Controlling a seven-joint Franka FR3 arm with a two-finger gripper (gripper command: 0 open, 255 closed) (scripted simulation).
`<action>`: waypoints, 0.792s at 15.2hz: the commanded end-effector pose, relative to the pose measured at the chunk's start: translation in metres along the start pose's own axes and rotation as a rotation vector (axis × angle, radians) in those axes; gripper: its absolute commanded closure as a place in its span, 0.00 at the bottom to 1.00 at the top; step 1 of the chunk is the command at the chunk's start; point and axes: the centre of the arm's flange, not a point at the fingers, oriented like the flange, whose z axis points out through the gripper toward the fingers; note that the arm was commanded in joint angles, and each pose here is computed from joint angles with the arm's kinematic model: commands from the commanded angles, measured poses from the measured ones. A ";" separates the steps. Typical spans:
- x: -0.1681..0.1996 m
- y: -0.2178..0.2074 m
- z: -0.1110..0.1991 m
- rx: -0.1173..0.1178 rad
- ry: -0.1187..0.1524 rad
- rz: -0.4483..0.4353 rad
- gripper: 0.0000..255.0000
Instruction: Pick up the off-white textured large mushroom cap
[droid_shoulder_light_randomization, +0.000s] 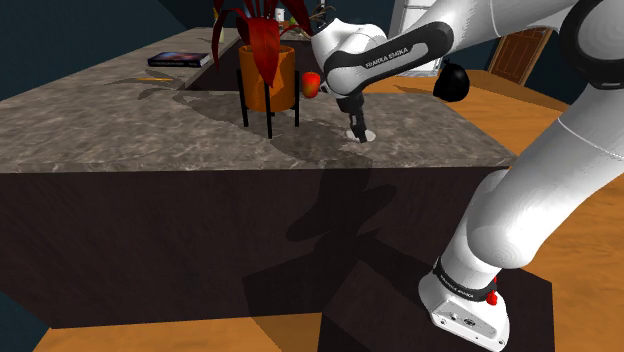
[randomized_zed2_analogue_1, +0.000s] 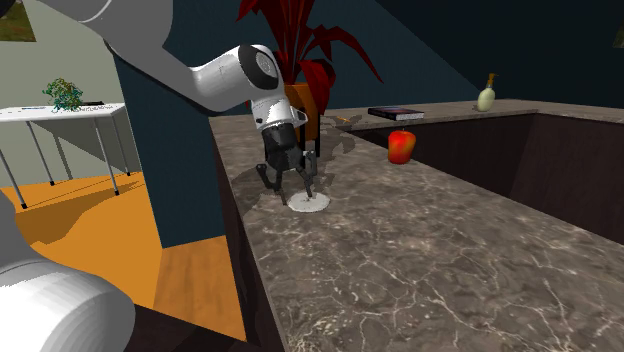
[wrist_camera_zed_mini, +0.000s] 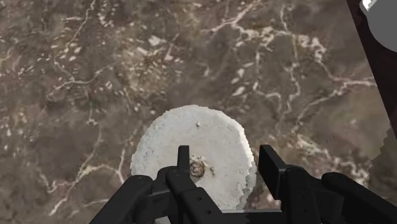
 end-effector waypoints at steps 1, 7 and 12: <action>0.000 0.000 0.002 0.002 -0.003 0.000 1.00; -0.014 0.007 -0.026 0.002 -0.003 0.000 1.00; -0.025 0.012 -0.050 0.002 -0.003 0.000 1.00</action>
